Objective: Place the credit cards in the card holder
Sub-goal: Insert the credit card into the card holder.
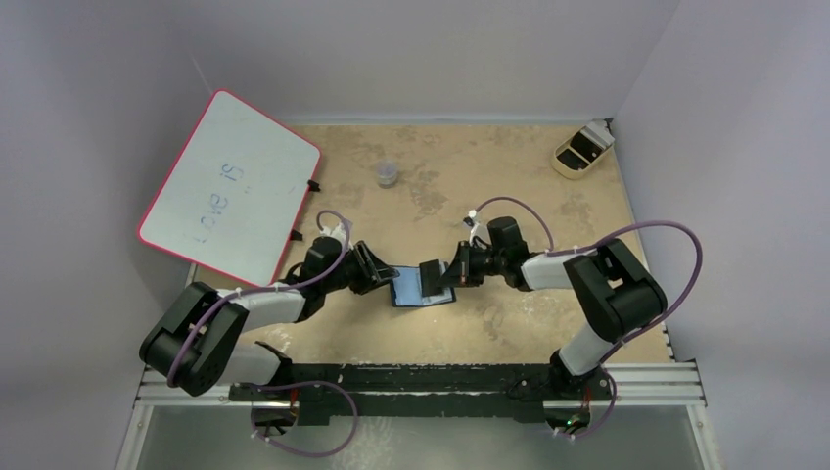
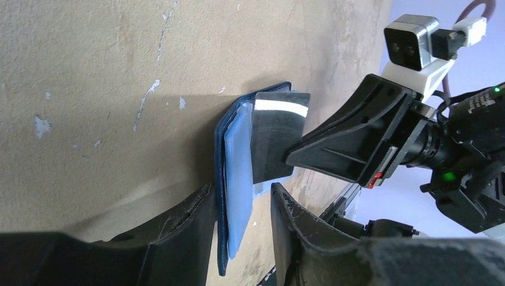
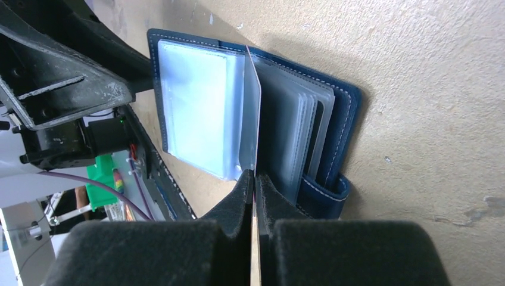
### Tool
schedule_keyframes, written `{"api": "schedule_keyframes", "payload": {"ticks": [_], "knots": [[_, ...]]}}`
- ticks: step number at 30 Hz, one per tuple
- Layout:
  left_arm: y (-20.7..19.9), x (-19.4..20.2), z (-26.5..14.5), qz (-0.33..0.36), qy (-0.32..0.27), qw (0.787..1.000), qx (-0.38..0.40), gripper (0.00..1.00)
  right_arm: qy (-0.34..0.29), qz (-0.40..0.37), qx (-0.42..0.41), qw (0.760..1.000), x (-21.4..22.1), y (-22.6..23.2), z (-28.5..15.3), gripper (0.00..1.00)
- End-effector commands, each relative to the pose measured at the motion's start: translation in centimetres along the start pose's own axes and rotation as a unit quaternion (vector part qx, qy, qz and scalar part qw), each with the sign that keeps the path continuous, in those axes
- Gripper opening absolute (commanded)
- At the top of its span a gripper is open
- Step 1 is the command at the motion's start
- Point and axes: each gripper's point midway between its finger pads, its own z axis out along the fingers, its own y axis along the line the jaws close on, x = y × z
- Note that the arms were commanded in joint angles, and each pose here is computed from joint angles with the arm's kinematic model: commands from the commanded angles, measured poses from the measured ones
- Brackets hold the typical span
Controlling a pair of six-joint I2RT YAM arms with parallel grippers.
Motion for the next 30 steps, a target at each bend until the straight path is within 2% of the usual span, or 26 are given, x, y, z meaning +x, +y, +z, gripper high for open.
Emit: {"api": "schedule_keyframes", "payload": {"ticks": [1, 4, 6, 8, 11, 19, 26, 30], "knots": [[-0.9, -0.4, 0.2, 0.008, -0.006, 1.0, 0.027, 0.35, 0.004, 0.002, -0.012, 1.0, 0.5, 0.1, 0.4, 0.0], [-0.1, -0.2, 0.5, 0.004, -0.002, 1.0, 0.014, 0.25, 0.003, 0.018, -0.019, 1.0, 0.7, 0.2, 0.5, 0.0], [0.3, -0.1, 0.7, 0.001, 0.001, 1.0, 0.01, 0.13, 0.007, 0.023, -0.022, 0.999, 0.9, 0.2, 0.6, 0.0], [0.7, 0.0, 0.8, -0.001, 0.001, 1.0, 0.002, 0.06, 0.009, 0.027, -0.02, 0.999, 1.1, 0.0, 0.6, 0.0], [1.1, 0.0, 0.8, 0.0, -0.001, 1.0, -0.007, 0.0, 0.017, 0.025, -0.026, 0.999, 1.3, 0.1, 0.7, 0.0], [3.9, -0.8, 0.2, 0.029, -0.033, 0.996, -0.071, 0.0, 0.032, 0.03, -0.059, 0.997, 2.0, 1.6, 0.5, 0.0], [4.6, -1.0, 0.1, 0.035, -0.044, 0.995, -0.082, 0.0, 0.046, 0.042, -0.069, 0.996, 2.8, 2.0, 0.9, 0.0], [4.8, -1.1, 0.1, 0.033, -0.05, 0.995, -0.083, 0.04, 0.052, 0.043, -0.069, 0.995, 2.8, 2.1, 1.4, 0.0]]}}
